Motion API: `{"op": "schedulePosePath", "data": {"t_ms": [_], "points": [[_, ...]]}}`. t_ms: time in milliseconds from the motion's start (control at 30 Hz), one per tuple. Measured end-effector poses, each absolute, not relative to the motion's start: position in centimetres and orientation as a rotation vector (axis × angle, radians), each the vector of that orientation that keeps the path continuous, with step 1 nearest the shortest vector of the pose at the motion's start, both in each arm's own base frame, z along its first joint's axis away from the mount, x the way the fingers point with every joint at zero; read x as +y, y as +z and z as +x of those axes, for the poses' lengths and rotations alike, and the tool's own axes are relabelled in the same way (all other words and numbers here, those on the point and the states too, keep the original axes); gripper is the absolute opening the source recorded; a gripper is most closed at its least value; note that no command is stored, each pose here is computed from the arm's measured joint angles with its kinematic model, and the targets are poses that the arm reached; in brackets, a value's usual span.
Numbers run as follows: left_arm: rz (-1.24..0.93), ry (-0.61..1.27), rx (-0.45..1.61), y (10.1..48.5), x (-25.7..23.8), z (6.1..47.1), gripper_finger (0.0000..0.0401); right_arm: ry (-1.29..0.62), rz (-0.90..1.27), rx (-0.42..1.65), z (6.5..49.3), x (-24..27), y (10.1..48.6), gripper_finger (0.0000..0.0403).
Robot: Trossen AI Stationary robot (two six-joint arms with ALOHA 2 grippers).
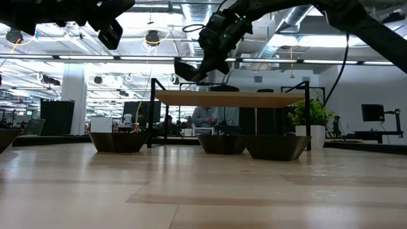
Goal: Pick & Place Mini shaped plates
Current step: Put the black distorted square plate on the shelf
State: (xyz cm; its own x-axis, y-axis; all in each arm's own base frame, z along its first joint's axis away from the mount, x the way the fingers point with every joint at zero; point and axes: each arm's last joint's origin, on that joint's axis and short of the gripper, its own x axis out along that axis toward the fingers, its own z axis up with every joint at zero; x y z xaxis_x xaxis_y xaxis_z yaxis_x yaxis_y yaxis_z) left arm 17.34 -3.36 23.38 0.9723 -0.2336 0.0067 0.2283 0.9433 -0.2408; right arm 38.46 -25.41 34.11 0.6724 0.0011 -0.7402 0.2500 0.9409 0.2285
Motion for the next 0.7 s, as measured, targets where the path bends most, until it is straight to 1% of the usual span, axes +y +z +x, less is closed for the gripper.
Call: {"op": "schedulePosePath", "data": {"t_ms": [233, 367, 700], "points": [[-0.243, -0.236, 0.022, 23.4, -3.4, 17.3, 0.0084, -0.118, 0.272, 0.833, 38.5, -25.6, 33.9, 0.0], [-0.243, -0.235, 0.021, 23.4, -3.4, 17.3, 0.0084, -0.121, 0.303, 0.865, 38.5, -26.1, 32.8, 0.0], [-0.243, -0.236, 0.014, 23.5, -3.4, 17.3, 0.0084, -0.101, 0.304, 0.851, 38.9, -26.0, 32.7, 0.0]]}}
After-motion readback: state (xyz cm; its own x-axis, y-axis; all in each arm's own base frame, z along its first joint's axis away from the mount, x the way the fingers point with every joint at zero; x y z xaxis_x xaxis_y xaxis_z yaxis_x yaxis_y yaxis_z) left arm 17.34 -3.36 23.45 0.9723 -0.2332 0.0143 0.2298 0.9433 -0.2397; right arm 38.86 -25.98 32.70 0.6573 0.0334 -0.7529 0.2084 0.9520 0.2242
